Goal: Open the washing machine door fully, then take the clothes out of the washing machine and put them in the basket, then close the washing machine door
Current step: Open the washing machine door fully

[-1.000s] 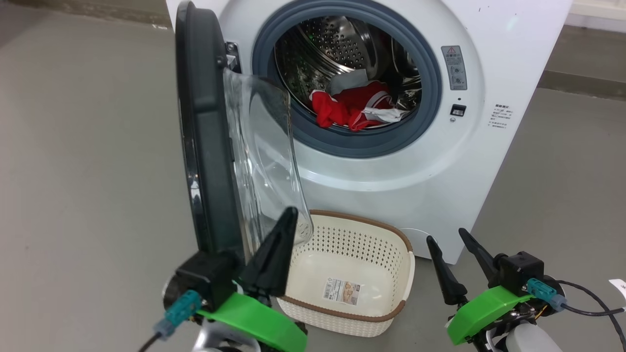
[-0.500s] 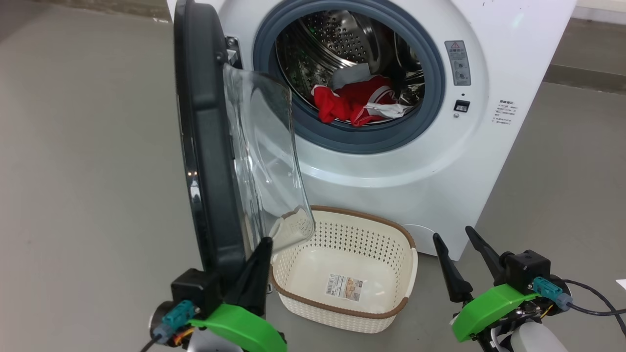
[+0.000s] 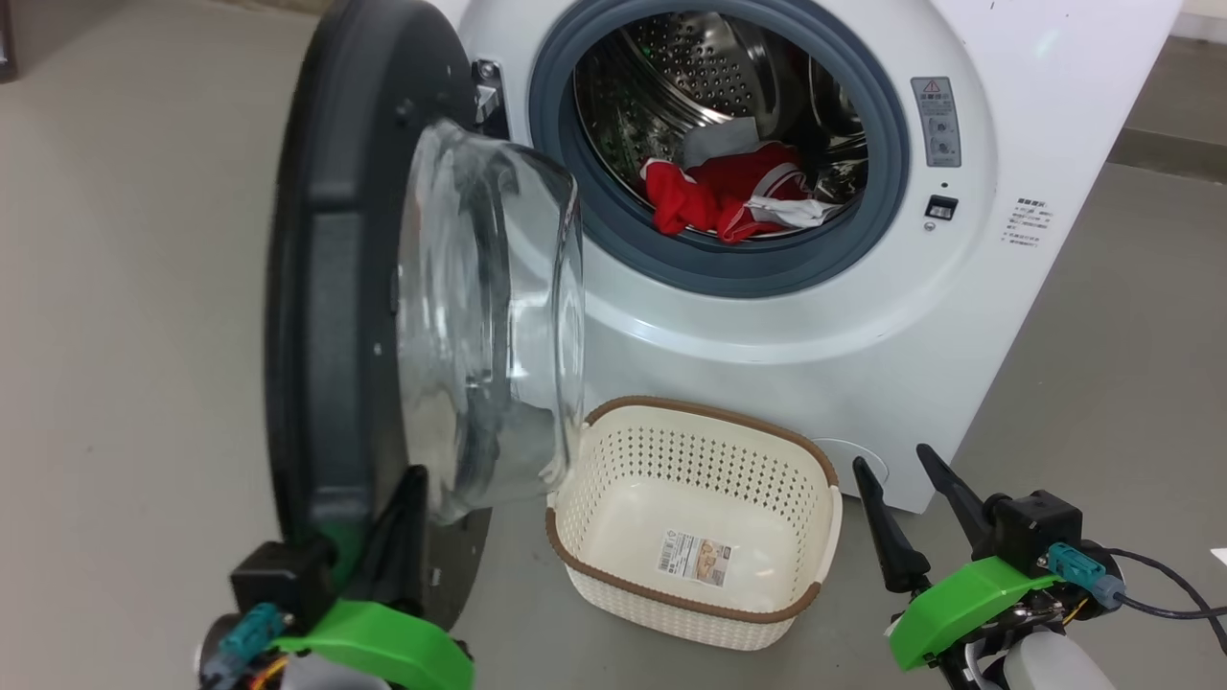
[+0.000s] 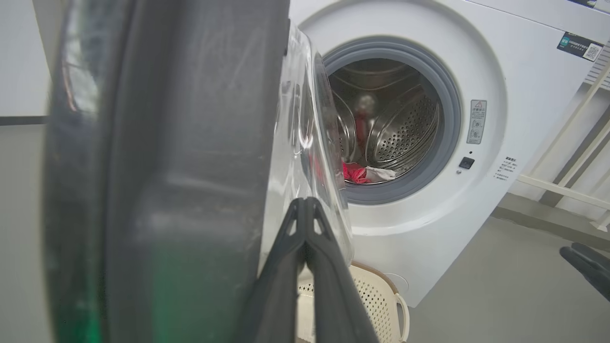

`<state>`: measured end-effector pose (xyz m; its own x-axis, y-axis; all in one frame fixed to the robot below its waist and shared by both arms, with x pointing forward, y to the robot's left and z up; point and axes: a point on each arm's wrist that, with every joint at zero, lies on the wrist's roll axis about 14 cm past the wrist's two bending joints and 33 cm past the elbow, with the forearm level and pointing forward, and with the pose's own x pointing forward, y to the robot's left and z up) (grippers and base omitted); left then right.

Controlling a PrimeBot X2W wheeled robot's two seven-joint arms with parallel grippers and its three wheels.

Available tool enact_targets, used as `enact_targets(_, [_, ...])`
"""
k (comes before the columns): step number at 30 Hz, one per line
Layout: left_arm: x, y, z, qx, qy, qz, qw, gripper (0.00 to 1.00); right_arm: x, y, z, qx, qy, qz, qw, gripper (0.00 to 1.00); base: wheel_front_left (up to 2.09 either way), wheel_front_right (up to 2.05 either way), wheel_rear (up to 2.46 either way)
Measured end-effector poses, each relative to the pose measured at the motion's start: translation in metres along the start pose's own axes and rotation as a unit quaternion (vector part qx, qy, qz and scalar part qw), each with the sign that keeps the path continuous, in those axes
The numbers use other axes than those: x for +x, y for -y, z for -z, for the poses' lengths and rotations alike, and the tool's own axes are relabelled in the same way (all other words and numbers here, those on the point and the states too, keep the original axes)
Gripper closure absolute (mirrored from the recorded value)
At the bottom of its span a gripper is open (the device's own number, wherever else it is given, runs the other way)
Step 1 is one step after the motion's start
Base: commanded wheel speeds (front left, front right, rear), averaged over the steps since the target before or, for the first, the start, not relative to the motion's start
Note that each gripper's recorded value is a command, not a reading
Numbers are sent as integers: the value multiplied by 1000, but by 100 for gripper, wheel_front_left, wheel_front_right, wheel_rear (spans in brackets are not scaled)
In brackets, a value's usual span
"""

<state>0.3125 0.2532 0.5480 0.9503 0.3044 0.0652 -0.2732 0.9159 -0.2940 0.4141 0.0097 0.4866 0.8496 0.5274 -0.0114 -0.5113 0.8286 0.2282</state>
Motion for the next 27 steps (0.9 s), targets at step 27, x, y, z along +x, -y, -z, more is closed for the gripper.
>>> enact_targets(27, [-15,-142,-18,45,29,-179,982,100,7,-7,17,-16,-25,-18,999,0,0,0,0])
